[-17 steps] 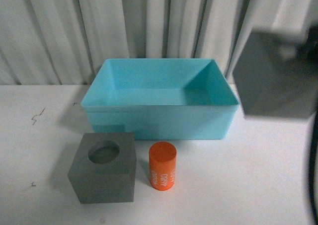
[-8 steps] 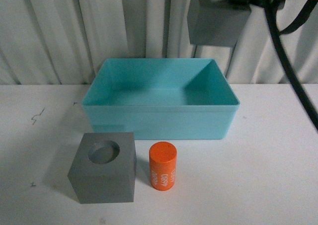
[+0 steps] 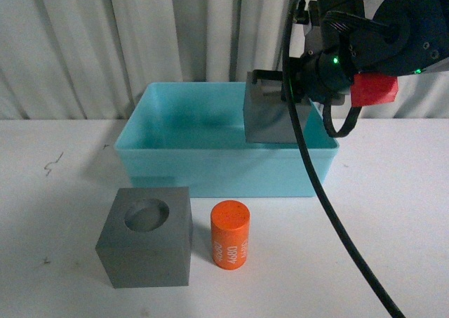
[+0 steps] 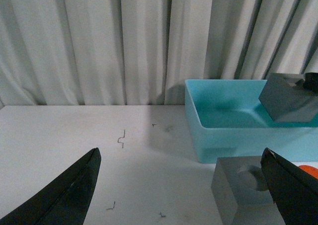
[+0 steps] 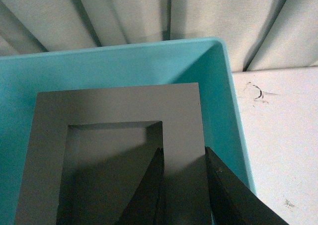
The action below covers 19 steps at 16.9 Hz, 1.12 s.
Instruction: Place gray and orange parts in blue box
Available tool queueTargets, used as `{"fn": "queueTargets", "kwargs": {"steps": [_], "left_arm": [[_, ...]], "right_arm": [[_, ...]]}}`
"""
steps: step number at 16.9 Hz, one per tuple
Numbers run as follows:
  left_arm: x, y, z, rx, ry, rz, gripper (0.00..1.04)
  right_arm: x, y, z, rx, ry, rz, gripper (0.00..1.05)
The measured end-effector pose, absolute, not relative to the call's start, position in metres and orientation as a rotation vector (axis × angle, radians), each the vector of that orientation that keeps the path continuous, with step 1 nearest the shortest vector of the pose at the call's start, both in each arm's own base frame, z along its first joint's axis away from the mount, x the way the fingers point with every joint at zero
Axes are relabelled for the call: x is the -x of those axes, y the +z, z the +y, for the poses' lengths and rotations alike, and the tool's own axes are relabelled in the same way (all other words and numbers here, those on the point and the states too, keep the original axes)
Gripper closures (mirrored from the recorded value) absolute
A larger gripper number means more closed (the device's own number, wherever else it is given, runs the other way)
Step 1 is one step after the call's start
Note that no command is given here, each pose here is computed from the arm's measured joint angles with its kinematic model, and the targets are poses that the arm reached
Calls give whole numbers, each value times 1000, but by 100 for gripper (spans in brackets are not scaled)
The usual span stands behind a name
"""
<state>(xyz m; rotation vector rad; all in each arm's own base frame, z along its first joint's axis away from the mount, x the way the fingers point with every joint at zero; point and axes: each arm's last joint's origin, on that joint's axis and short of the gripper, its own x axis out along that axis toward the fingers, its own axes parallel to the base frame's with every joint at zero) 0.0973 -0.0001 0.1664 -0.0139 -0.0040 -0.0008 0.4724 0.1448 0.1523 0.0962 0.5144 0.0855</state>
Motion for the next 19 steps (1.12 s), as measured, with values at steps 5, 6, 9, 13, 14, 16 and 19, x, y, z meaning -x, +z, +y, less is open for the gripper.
{"fn": "queueTargets", "kwargs": {"steps": [5,6,9,13,14,16,19], "left_arm": [[-97,166,0,14,-1,-4,7],[-97,166,0,14,-1,-4,7],[-97,166,0,14,-1,-4,7],[-97,166,0,14,-1,-4,7],[-97,166,0,14,-1,-4,7],[-97,166,0,14,-2,-4,7],[-97,166,0,14,-2,-4,7]], "right_arm": [[-474,156,141,-104,72,464,38],[-469,160,135,-114,57,444,27],[-432,209,99,-177,-4,305,6],[-292,239,40,-243,-162,326,6],[-278,226,38,-239,-167,369,6],[-280,227,38,-243,-153,342,7],[-281,227,35,-230,-74,199,15]]}}
